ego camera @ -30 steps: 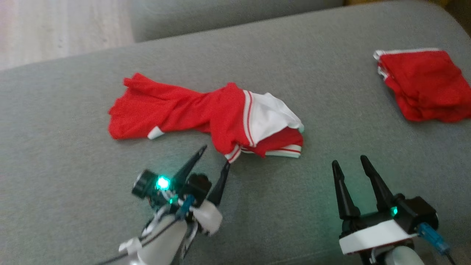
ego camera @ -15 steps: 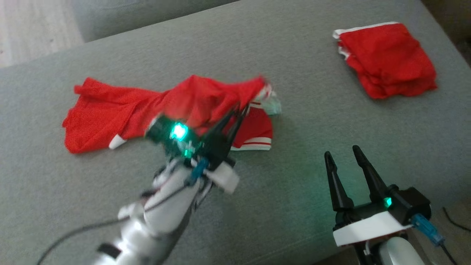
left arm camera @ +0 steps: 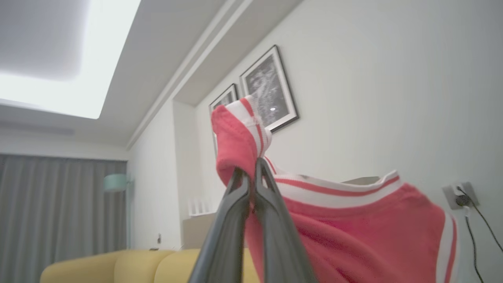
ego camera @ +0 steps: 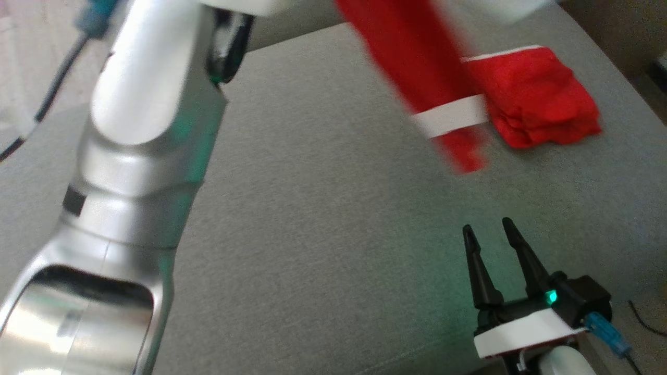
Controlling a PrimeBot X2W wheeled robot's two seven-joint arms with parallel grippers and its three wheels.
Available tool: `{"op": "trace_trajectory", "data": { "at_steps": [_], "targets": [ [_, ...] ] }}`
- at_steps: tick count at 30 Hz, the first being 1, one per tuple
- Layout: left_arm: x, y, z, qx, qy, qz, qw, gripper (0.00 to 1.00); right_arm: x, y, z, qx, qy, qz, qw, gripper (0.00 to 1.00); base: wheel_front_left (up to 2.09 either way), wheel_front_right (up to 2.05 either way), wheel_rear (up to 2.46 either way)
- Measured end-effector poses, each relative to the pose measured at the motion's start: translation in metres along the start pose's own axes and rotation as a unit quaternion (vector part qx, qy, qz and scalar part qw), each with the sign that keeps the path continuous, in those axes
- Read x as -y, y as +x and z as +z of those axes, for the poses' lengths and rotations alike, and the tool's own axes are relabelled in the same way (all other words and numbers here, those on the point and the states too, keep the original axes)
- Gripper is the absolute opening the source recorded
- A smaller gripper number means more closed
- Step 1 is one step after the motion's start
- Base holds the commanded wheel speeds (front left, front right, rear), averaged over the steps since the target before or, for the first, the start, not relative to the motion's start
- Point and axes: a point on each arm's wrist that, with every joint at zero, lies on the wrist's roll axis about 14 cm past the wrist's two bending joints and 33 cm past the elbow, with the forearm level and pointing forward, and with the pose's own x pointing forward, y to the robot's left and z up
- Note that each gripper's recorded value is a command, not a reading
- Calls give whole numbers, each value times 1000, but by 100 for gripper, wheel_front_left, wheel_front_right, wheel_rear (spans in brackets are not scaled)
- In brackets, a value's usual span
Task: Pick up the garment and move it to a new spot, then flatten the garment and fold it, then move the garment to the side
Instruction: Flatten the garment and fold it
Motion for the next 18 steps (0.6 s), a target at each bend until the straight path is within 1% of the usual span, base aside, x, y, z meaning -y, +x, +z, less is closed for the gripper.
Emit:
{"op": "trace_trajectory", "data": {
  "at_steps": [2, 3, 5, 6, 7, 8, 9, 10, 11, 12, 13, 14, 15, 16, 17, 18],
  "targets": [
    [-23, -12, -4, -10, -27, 39, 999, 0, -4, 3, 1, 2, 1, 7, 1000, 100, 0, 0, 0],
    [-34, -25, -15, -26, -43, 62, 997, 0, -5, 4, 1, 3, 1, 11, 1000, 100, 0, 0, 0],
    [-50, -67, -54, -86, -75, 106, 988, 0, -9, 8, 1, 2, 2, 17, 1000, 100, 0, 0, 0],
    [-56, -97, -79, -124, -92, 134, 979, 0, -11, 8, -1, 0, 3, 21, 1000, 100, 0, 0, 0],
    [-61, -135, -106, -170, -110, 165, 965, 0, -14, 10, -3, -3, 4, 26, 1000, 100, 0, 0, 0],
    [-65, -179, -132, -219, -127, 206, 945, 0, -17, 12, -4, -5, 4, 31, 999, 100, 0, 0, 0],
    [-67, -225, -155, -266, -141, 248, 921, 0, -19, 15, -4, -5, 4, 36, 999, 100, 0, 0, 0],
    [-66, -275, -174, -314, -152, 286, 892, 0, -22, 17, -5, -7, 4, 40, 999, 100, 0, 0, 0],
    [-60, -323, -189, -362, -163, 322, 860, 0, -24, 19, -7, -10, 4, 44, 999, 100, 0, 0, 0],
    [-52, -368, -199, -402, -173, 354, 827, 24, -25, 20, -9, -13, 3, 46, 999, 100, 0, 0, 0],
    [-41, -410, -204, -440, -176, 379, 795, 100, -26, 22, -10, -15, 3, 47, 999, 100, 0, 0, 0],
    [-34, -441, -205, -467, -173, 399, 770, 100, -26, 23, -12, -18, 4, 48, 999, 100, 0, 0, 0],
    [-28, -464, -204, -487, -169, 412, 751, 100, -26, 24, -12, -19, 3, 48, 999, 100, 0, 0, 0],
    [-24, -479, -201, -500, -161, 420, 740, 100, -25, 25, -12, -19, 3, 47, 999, 100, 0, 0, 0],
    [-27, -486, -196, -502, -148, 424, 739, 100, -25, 26, -13, -19, 3, 46, 999, 100, 0, 0, 0],
    [-36, -484, -190, -494, -132, 428, 745, 100, -25, 27, -13, -19, 3, 47, 999, 100, 0, 0, 0]
  ]
}}
